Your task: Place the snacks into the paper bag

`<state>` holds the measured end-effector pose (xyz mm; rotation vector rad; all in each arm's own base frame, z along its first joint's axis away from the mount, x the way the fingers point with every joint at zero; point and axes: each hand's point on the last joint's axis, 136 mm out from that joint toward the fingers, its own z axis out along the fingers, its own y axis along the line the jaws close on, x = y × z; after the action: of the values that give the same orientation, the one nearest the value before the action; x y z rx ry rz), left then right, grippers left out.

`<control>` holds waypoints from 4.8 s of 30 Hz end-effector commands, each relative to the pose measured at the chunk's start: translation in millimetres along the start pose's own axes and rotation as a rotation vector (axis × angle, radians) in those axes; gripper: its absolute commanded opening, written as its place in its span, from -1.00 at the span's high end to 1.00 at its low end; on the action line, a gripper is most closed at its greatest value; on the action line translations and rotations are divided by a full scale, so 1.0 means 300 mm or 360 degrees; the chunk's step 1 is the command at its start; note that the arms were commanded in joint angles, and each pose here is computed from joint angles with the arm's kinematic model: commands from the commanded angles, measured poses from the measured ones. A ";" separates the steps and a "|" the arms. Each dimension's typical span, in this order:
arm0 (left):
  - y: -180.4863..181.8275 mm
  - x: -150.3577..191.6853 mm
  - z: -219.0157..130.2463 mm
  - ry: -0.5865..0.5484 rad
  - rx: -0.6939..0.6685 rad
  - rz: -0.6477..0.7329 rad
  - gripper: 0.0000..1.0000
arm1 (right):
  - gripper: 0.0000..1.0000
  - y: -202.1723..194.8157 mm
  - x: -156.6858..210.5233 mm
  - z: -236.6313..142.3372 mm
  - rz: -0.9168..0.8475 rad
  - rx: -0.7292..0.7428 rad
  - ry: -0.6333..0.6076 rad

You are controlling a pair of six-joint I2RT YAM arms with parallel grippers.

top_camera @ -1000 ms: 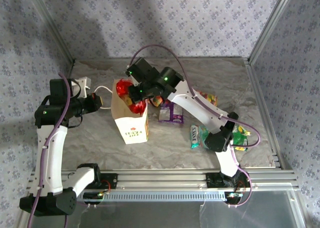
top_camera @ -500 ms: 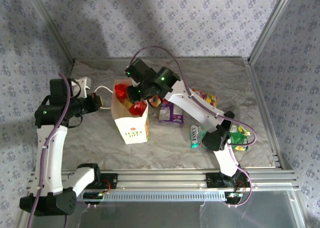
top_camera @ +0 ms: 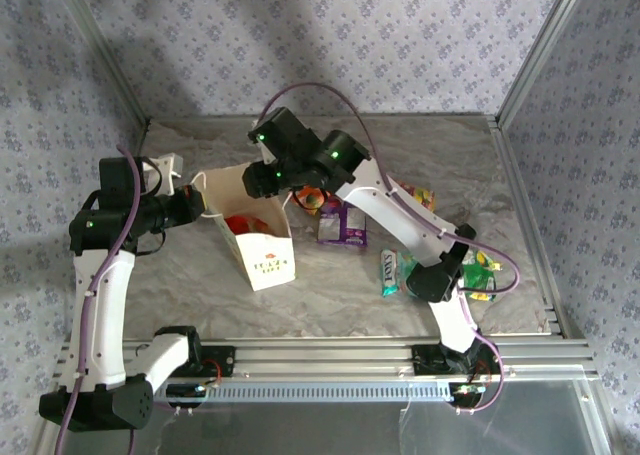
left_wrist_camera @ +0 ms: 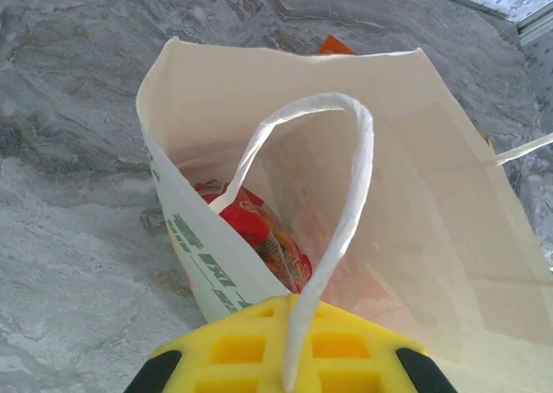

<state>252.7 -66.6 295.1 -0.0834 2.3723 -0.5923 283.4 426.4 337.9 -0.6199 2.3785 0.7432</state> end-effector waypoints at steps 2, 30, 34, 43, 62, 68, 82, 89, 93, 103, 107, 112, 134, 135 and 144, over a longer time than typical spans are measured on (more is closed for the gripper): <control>-0.012 -0.008 -0.005 -0.0012 0.0035 -0.0015 0.94 | 0.15 0.041 -0.074 -0.217 -0.0067 -0.0083 -0.0211; -0.010 0.043 -0.087 0.0089 -0.0265 -0.0179 0.12 | -0.23 -0.478 0.028 -0.494 0.0310 0.0100 -0.0553; -0.042 0.082 -0.059 0.0135 -0.0301 -0.0151 0.04 | -0.23 -0.513 0.044 -0.496 0.0337 0.0083 -0.0555; -0.038 0.131 0.004 0.0236 -0.0599 -0.0046 -0.08 | -0.24 -0.564 0.062 -0.508 0.0373 0.0049 -0.0590; -0.075 0.194 0.056 0.0400 -0.0560 0.0111 0.62 | -0.26 -0.635 0.119 -0.518 0.0465 0.0098 -0.0598; -0.071 0.193 0.074 0.0486 -0.0549 0.0246 0.80 | -0.27 -0.670 0.141 -0.524 0.0505 0.0135 -0.0602; -0.106 0.036 0.106 0.0488 -0.0496 0.0361 0.85 | -0.27 -0.731 0.151 -0.528 0.0595 0.0173 -0.0628; -0.073 0.067 0.131 0.0582 -0.0535 0.0355 0.83 | -0.27 -0.752 0.158 -0.524 0.0612 0.0196 -0.0624; -0.048 0.088 0.124 0.0568 -0.0544 0.0297 0.83 | -0.27 -0.756 0.159 -0.513 0.0622 0.0190 -0.0608; -0.015 0.152 0.075 0.0533 -0.0529 0.0170 0.78 | -0.27 -0.767 0.168 -0.487 0.0643 0.0192 -0.0574; -0.009 0.145 0.062 0.0504 -0.0527 0.0154 0.76 | -0.26 -0.773 0.172 -0.464 0.0651 0.0184 -0.0541; -0.023 0.142 0.055 0.0479 -0.0466 0.0139 0.71 | -0.20 -0.785 0.184 -0.425 0.0668 0.0191 -0.0482; 0.006 0.053 0.004 0.0303 -0.0476 0.0167 0.05 | -0.23 -0.835 0.287 -0.214 0.0645 0.0300 -0.0171; 0.005 0.040 0.001 0.0286 -0.0469 0.0170 0.02 | -0.23 -0.838 0.284 -0.208 0.0649 0.0300 -0.0167; -0.004 -0.037 0.028 0.0282 -0.0450 0.0203 -0.05 | -0.23 -0.864 0.274 -0.143 0.0654 0.0319 -0.0121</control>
<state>259.1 -68.2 294.0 -0.0330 2.5973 -0.2064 346.7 184.3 211.7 0.0094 2.5281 0.6806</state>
